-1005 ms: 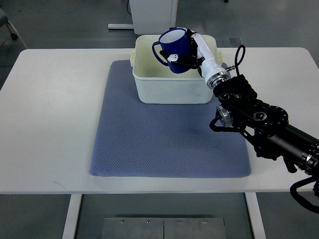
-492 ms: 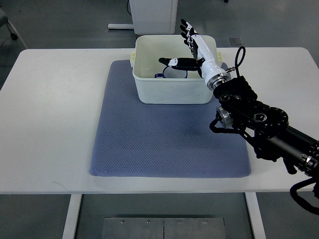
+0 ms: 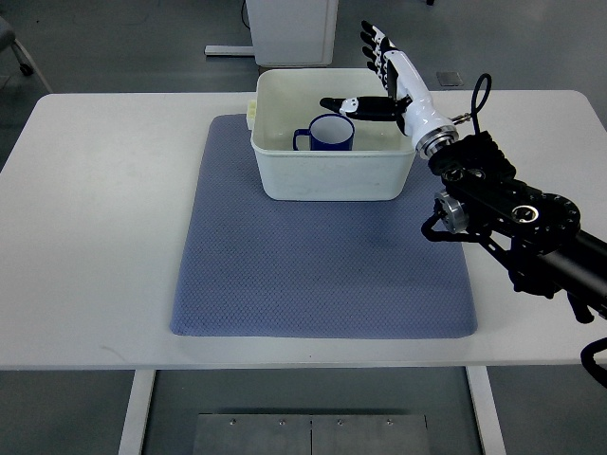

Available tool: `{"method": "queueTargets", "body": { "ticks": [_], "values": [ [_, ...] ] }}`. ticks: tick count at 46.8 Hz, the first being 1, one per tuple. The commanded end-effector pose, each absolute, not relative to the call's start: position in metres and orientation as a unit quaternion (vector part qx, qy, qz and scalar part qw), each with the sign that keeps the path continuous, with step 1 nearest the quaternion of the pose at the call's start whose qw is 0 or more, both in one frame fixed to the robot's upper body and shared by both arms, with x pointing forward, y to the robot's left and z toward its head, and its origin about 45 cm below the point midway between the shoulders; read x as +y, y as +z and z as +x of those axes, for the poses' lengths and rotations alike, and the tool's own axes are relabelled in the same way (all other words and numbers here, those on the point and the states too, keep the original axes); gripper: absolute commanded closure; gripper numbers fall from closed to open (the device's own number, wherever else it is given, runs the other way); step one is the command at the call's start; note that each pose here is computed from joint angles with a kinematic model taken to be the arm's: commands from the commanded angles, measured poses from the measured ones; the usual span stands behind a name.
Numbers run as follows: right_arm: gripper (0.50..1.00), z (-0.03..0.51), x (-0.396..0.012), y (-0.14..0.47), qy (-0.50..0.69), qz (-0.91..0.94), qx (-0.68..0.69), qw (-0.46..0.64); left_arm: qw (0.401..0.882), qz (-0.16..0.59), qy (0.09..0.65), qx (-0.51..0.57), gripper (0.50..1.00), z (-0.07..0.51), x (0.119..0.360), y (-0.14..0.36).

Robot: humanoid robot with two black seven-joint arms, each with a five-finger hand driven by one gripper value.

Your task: Place cup in box with right hand

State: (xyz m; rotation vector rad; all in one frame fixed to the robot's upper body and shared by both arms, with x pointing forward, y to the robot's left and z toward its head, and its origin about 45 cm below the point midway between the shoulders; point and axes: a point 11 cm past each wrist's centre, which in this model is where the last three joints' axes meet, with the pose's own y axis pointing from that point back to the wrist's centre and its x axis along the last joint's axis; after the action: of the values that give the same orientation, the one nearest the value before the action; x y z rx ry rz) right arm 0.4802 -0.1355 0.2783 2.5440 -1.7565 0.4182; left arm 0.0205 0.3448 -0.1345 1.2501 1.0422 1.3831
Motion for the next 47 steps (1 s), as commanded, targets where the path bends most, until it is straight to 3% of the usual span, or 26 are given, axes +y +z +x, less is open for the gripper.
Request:
{"method": "queueTargets", "body": {
  "ticks": [1, 20, 47],
  "values": [
    [0.507, 0.480, -0.149, 0.285, 0.138, 0.812, -0.566, 0.011, 0.482, 0.513, 0.567, 0.428, 0.500, 0.021, 0.345, -0.134],
    [0.505, 0.478, -0.226, 0.274, 0.015, 0.790, -0.612, -0.010, 0.482, 0.513, 0.567, 0.428, 0.500, 0.021, 0.345, -0.134],
    [0.500, 0.452, -0.260, 0.219, -0.091, 0.760, -0.642, -0.043, 0.482, 0.513, 0.567, 0.428, 0.500, 0.021, 0.345, -0.134]
  ]
}}
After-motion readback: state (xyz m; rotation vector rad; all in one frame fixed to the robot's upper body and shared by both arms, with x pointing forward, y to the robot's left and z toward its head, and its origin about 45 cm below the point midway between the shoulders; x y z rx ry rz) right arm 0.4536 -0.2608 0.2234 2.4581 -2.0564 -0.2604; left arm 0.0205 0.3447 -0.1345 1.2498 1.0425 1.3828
